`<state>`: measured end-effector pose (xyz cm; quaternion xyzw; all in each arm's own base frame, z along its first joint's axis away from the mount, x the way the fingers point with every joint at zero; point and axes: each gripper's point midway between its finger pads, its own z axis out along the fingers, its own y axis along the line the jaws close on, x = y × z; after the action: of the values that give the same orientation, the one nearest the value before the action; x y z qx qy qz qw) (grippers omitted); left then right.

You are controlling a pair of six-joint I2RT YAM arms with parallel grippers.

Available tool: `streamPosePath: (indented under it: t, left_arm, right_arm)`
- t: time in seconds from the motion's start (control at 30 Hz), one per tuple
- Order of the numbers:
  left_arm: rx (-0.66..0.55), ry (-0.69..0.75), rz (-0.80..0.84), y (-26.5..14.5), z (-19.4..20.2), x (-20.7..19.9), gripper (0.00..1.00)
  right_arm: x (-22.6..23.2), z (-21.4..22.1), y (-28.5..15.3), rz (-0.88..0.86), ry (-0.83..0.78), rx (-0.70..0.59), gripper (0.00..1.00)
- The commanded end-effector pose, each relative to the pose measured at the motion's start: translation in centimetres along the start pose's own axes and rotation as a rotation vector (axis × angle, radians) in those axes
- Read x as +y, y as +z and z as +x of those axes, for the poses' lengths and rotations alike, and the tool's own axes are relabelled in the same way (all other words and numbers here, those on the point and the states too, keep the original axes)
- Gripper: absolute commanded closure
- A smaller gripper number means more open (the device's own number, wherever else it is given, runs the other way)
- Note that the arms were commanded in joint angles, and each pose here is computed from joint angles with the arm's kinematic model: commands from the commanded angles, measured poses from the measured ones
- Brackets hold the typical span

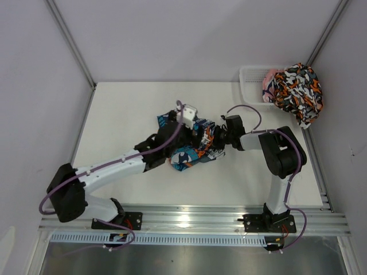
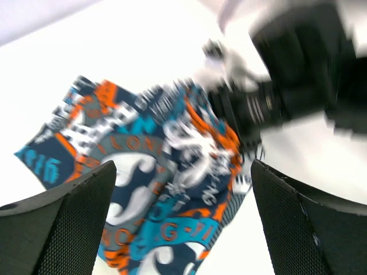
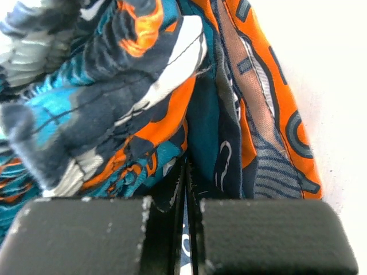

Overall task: Fold and stack the shorts
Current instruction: Fold the shorts

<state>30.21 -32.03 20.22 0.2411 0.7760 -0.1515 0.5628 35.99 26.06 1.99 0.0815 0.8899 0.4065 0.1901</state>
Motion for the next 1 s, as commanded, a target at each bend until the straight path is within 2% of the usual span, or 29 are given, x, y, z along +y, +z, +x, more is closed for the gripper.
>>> streamPosePath:
  t: [0.0,0.2,0.4,0.63,0.83,0.97]
  left_arm:
    - [-0.008,-0.170,0.076,-0.8,-0.2,0.5,0.01]
    - [0.073,-0.167,0.082,0.0,4.7,0.3,0.01]
    - [0.094,-0.159,0.084,0.2,7.8,0.4,0.01]
    - [0.105,-0.149,0.093,1.0,7.8,-0.1,0.02]
    - [0.115,-0.103,0.088,1.3,8.0,-0.8,0.04]
    - [0.107,-0.068,0.075,1.7,7.1,-1.5,0.05]
  right_arm:
    - [1.4,-1.5,-0.8,-0.021,-0.067,-0.028,0.97]
    - [2.6,-1.9,-0.7,-0.038,-0.105,-0.025,0.95]
    - [4.6,-2.7,-1.0,-0.028,-0.189,-0.030,0.93]
    - [8.6,-5.0,-1.2,-0.098,-0.284,-0.048,0.91]
    - [11.4,-6.1,-0.6,-0.230,-0.340,-0.033,0.89]
    - [11.0,-6.4,0.1,-0.307,-0.287,0.001,0.89]
